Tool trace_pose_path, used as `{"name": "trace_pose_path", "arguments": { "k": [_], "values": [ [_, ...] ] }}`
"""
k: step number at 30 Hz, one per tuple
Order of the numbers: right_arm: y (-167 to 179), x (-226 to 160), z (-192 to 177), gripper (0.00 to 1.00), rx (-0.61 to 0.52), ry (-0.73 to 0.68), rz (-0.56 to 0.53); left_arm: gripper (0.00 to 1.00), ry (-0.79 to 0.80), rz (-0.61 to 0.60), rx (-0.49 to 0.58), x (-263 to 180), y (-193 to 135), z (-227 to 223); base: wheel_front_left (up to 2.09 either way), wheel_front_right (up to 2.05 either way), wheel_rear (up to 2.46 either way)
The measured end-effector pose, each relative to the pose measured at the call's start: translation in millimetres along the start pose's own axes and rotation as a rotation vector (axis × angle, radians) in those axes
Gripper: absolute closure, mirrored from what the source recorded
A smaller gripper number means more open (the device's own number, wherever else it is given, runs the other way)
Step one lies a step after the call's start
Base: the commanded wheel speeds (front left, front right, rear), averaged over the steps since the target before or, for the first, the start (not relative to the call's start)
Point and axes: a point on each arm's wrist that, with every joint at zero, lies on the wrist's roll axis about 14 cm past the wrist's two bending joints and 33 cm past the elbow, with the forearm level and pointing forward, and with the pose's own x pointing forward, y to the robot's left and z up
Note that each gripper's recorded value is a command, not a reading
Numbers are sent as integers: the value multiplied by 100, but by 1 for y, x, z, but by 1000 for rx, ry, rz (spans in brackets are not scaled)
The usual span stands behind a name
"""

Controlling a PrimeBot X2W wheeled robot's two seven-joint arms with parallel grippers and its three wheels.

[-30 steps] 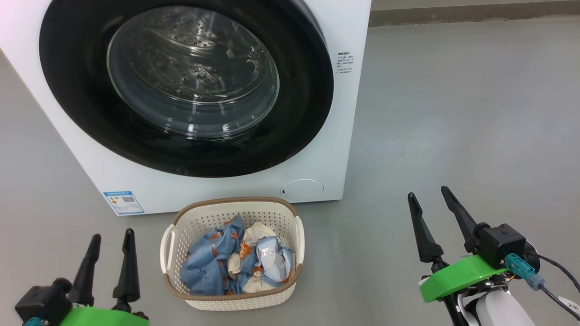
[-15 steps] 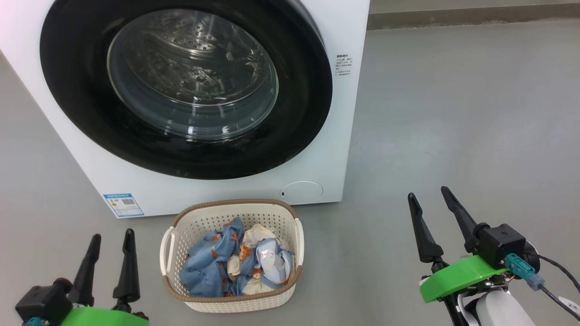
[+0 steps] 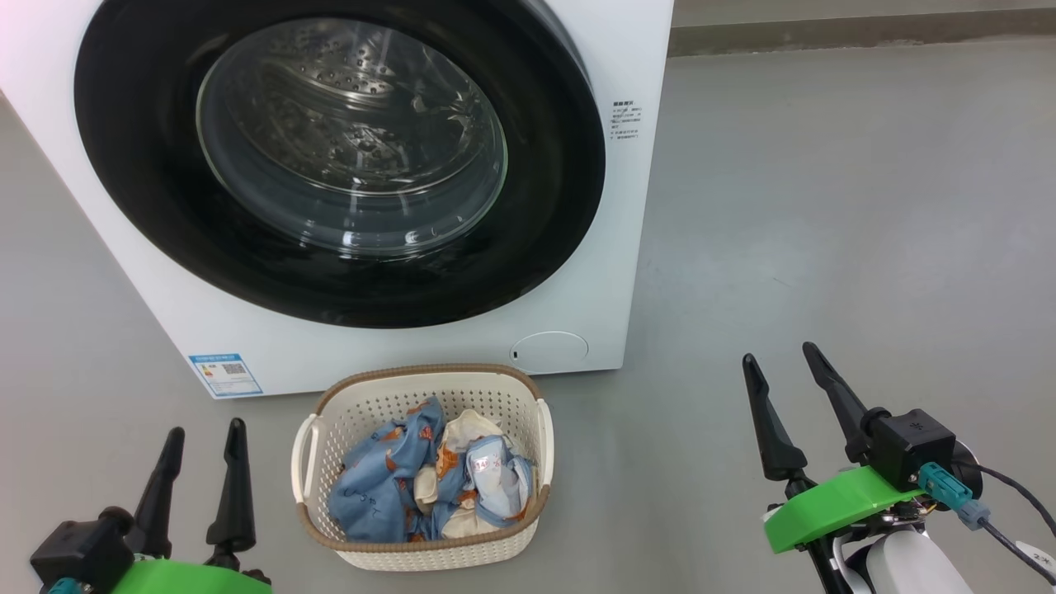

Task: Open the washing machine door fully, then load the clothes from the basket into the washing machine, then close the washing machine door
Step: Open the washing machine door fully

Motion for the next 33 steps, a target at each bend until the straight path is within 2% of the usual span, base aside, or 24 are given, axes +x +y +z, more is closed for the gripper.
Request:
{"name": "trace_pose_path", "arguments": {
  "k": [22, 33],
  "values": [
    [-5, 2, -11, 0, 7, 30, -13, 0, 18, 16, -1, -1, 6, -6, 0, 0, 0],
    [-17, 27, 2, 0, -5, -8, -36, 0, 40, 27, -4, 2, 14, -12, 0, 0, 0]
  ]
}}
